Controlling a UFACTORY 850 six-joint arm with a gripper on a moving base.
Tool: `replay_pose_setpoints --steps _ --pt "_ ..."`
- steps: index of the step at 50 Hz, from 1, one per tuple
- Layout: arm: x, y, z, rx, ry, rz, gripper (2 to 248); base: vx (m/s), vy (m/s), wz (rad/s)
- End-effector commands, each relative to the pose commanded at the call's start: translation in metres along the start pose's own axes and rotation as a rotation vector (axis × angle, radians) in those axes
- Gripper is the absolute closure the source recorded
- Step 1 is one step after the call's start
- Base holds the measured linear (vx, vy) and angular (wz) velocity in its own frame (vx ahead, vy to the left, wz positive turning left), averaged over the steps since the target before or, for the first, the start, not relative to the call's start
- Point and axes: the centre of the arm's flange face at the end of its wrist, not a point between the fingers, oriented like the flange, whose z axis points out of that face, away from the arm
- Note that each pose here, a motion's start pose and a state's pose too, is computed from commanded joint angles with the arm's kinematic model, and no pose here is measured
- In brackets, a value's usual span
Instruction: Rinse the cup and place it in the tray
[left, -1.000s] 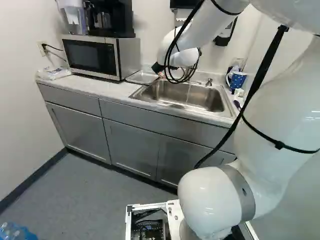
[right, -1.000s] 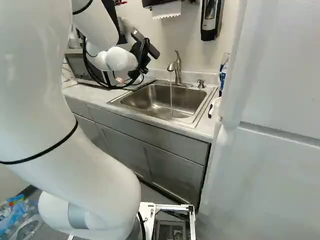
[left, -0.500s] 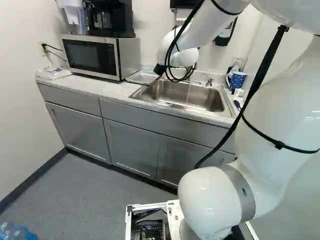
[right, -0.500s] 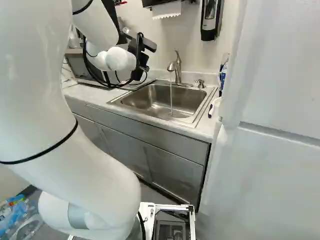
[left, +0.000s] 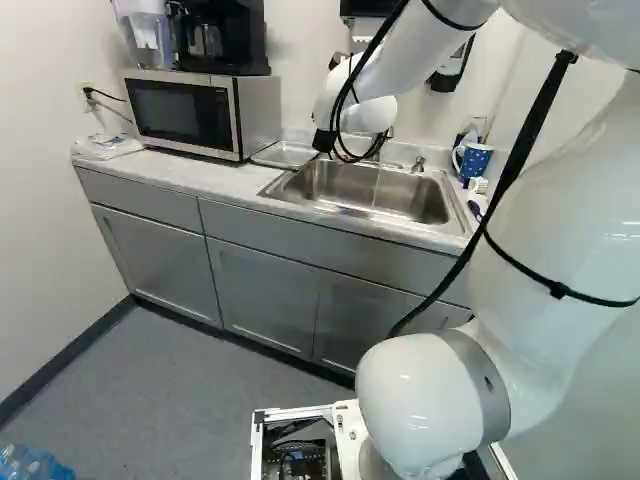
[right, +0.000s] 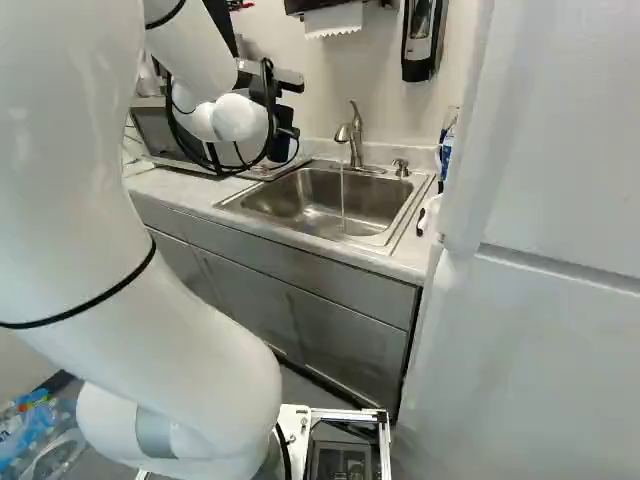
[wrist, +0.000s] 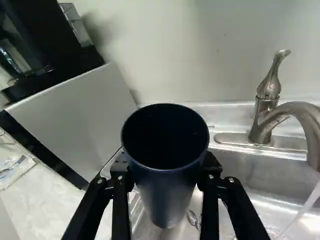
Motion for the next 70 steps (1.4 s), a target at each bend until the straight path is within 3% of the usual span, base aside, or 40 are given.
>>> replay_pose_setpoints --steps 22,36,70 --pt "0.0 0.0 0.0 0.0 0.0 -0.231 124 0.0 0.0 0.0" --pt "0.001 -0.002 0.004 0.004 0.0 -0.232 124 0.0 0.0 0.0" --pt "0.004 -0.038 0.064 0.061 -0.005 -0.246 124 0.0 0.0 0.0"
